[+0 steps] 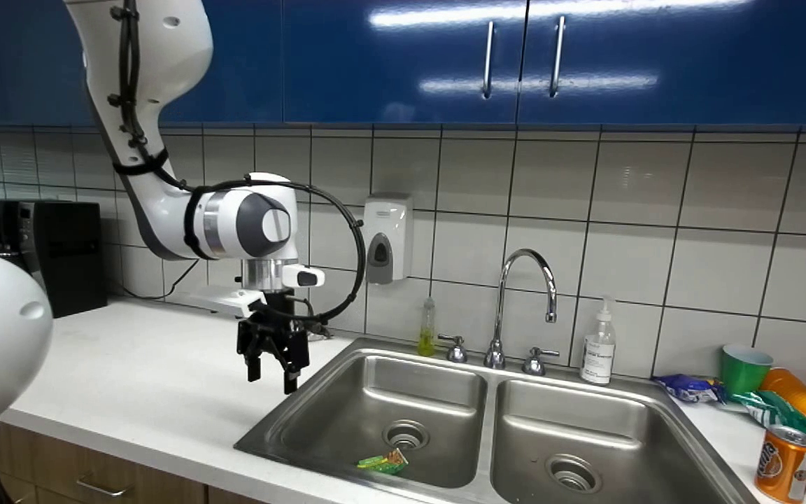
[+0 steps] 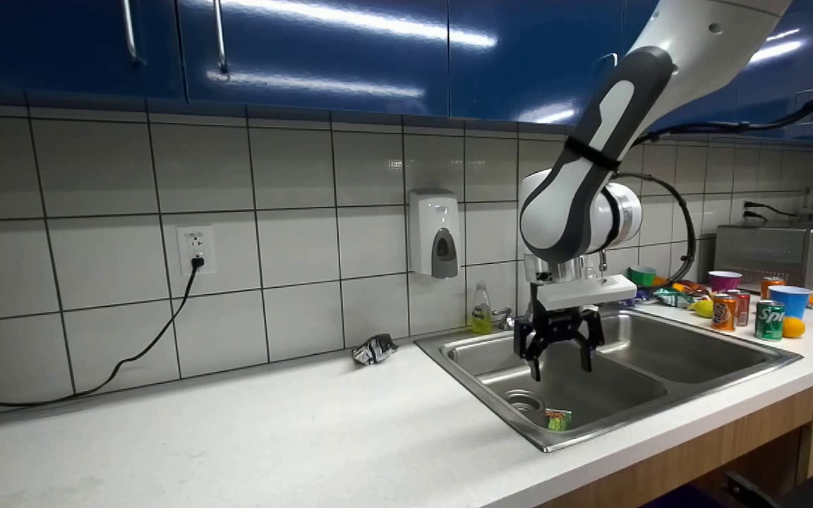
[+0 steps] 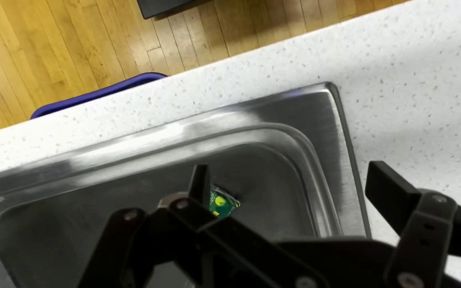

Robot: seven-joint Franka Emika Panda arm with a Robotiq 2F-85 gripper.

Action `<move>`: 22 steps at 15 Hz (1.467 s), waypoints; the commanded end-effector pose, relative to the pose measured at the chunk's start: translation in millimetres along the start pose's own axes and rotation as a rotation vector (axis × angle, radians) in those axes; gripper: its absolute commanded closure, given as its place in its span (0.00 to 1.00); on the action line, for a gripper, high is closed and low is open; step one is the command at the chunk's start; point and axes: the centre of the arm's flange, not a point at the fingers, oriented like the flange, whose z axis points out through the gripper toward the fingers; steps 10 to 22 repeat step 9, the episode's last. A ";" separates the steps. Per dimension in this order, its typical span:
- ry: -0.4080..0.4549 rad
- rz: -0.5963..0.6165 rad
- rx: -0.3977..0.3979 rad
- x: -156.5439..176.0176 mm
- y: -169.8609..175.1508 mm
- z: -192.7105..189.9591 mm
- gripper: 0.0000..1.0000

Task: Put the green pack inside the sink

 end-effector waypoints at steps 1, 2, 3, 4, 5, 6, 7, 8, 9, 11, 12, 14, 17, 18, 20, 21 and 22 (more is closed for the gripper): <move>0.001 -0.006 0.001 -7.1 -0.9 -5.5 0.00; 0.005 -0.010 0.003 -12.5 -1.1 -10.3 0.00; 0.009 -0.011 0.005 -15.9 -0.7 -13.1 0.00; 0.011 -0.010 0.007 -17.6 0.1 -14.5 0.00; 0.011 -0.009 0.007 -18.4 0.9 -14.4 0.00; 0.010 -0.008 0.006 -18.7 1.3 -13.9 0.00; 0.009 -0.008 0.006 -18.9 1.5 -13.6 0.00; 0.009 -0.008 0.006 -19.1 1.6 -13.5 0.00; 0.008 -0.008 0.006 -19.2 1.6 -13.3 0.00; 0.008 -0.008 0.006 -19.2 1.6 -13.3 0.00; 0.008 -0.008 0.006 -19.2 1.6 -13.3 0.00; 0.008 -0.008 0.006 -19.2 1.6 -13.3 0.00; 0.008 -0.008 0.006 -19.2 1.6 -13.3 0.00; 0.008 -0.008 0.006 -19.2 1.6 -13.3 0.00; 0.008 -0.008 0.006 -19.2 1.6 -13.3 0.00; 0.008 -0.008 0.006 -19.2 1.6 -13.3 0.00; 0.008 -0.008 0.006 -19.2 1.6 -13.3 0.00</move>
